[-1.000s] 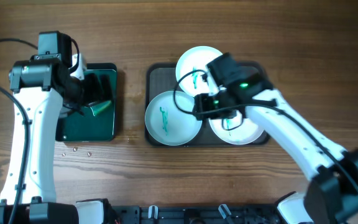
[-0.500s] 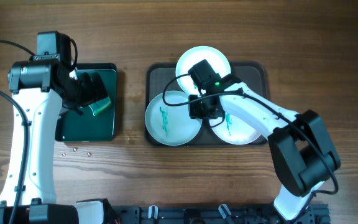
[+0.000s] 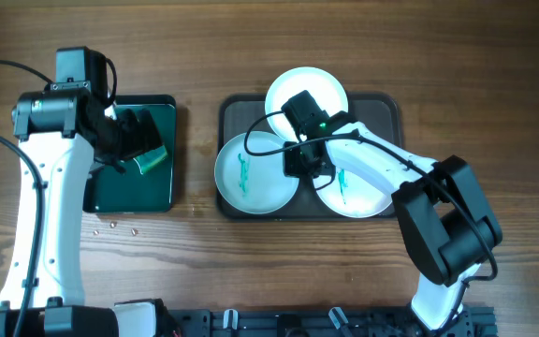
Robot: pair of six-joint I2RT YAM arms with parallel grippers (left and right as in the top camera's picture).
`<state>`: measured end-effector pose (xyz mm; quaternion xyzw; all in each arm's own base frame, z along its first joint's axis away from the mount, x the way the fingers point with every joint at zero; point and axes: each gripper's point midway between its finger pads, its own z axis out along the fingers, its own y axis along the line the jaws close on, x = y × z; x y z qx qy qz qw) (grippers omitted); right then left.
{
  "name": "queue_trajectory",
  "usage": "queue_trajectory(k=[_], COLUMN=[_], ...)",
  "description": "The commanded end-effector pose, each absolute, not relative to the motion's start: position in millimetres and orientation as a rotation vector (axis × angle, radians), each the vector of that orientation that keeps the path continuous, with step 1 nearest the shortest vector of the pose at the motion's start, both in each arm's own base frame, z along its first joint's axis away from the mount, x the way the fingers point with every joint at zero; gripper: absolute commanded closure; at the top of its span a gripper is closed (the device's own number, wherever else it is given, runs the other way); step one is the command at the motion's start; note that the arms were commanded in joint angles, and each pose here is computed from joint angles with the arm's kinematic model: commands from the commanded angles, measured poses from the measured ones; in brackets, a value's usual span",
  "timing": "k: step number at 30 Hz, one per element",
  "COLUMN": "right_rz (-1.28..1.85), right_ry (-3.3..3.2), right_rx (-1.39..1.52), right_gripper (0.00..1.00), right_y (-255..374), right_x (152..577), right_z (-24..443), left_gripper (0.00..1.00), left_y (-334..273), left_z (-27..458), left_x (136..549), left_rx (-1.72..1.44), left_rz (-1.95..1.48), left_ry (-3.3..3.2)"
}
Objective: Clean dirty plates on tray and stack at the side
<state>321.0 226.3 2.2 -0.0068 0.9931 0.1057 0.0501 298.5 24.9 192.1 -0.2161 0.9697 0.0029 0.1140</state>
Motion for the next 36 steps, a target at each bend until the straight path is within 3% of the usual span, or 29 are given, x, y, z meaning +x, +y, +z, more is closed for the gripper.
queue_trajectory(k=[1,4,12,24,32,33,36], right_rz=[0.291,0.295,0.301,0.309,0.309,0.309,0.309], right_ry=[3.054,3.055,3.057,3.055,3.055,3.055,3.054], right_rx=[0.015,0.014,0.014,0.019,0.019,0.019,0.019], right_gripper=[0.96,0.96,0.96,0.96,0.96,0.96,0.96], right_y=[226,227,227,228,228,228,228], right_x=[319,319,319,319,319,319,319], right_z=[-13,-13,-13,-13,-13,-13,-13], left_gripper=[0.0,0.0,0.23,0.48,0.5,0.53,0.75], left_y=[30,33,68,54,54,54,54], left_z=[175,159,110,41,8,6,3], left_x=[306,315,349,381,376,377,378], left_rx=[-0.629,-0.654,-1.15,-1.031,-1.058,-1.06,-1.06], left_rz=[0.05,0.052,0.071,-0.049,-0.019,-0.019,-0.02], left_ry=[2.875,2.886,2.742,2.874,2.944,2.946,2.941])
